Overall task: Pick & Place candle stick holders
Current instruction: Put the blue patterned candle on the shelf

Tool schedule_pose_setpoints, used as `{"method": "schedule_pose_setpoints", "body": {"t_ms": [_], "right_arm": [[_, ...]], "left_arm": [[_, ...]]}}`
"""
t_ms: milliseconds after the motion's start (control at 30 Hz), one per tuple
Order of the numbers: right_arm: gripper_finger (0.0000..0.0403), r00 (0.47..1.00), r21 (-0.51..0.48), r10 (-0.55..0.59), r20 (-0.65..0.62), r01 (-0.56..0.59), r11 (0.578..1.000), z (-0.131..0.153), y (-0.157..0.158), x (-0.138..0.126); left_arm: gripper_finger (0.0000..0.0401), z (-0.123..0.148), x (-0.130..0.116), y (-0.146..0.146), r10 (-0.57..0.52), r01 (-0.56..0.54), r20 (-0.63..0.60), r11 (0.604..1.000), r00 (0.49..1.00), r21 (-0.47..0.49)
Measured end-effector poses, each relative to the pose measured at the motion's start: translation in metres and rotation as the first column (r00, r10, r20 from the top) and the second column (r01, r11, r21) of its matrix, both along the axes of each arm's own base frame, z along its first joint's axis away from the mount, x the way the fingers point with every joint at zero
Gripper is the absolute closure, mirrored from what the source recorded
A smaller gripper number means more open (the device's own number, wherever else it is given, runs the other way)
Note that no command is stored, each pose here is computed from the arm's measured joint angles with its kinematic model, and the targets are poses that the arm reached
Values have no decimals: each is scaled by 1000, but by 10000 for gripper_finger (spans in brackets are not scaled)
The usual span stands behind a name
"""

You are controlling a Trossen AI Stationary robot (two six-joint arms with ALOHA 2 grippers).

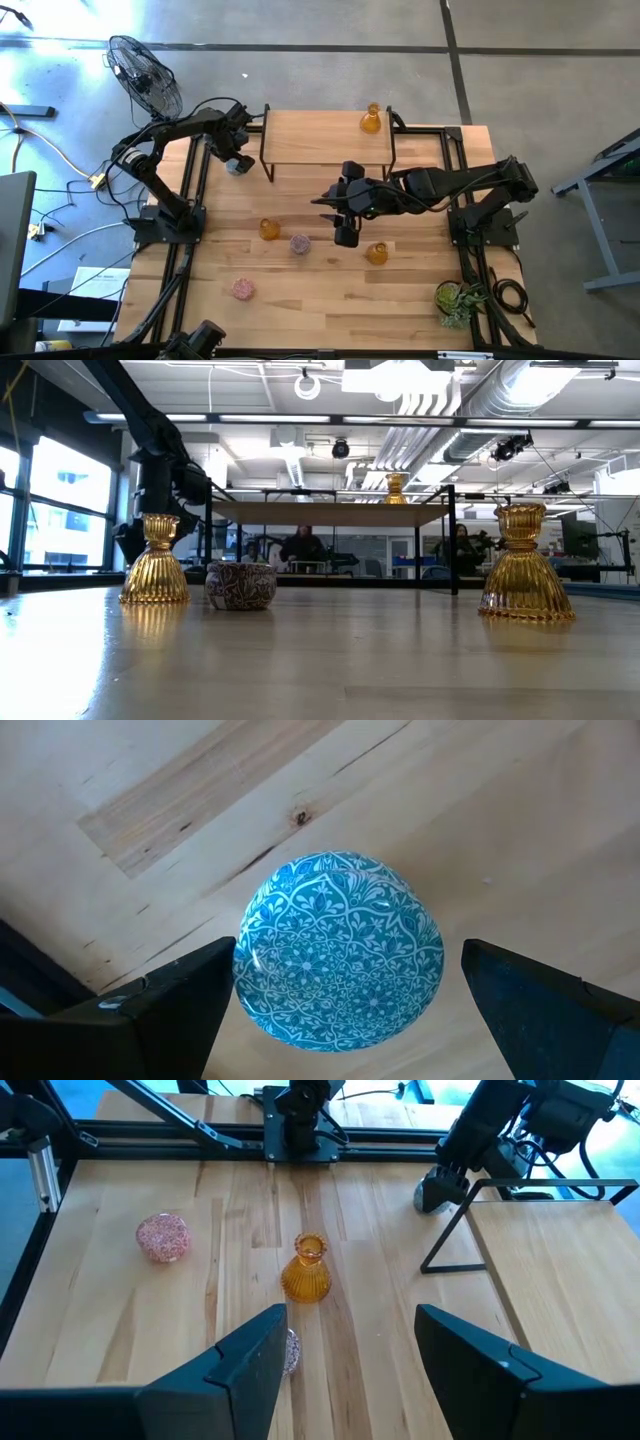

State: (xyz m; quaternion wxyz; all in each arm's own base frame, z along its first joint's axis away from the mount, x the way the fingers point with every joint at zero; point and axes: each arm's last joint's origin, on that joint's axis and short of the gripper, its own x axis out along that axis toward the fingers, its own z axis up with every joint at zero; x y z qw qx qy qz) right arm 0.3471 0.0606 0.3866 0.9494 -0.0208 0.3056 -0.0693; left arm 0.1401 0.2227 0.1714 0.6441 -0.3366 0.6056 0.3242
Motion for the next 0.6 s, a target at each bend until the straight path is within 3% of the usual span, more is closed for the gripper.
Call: {"method": "schedule_pose_setpoints", "body": {"t_ms": [233, 600], "right_arm": [[186, 1000, 0, 0, 0, 0, 1000, 0, 0, 0], [186, 1000, 0, 1, 0, -1, 1000, 0, 0, 0]], "left_arm": [[20, -7, 1, 1, 23, -23, -20, 999, 1000, -24], [33, -21, 15, -4, -41, 38, -91, 999, 995, -37]]}}
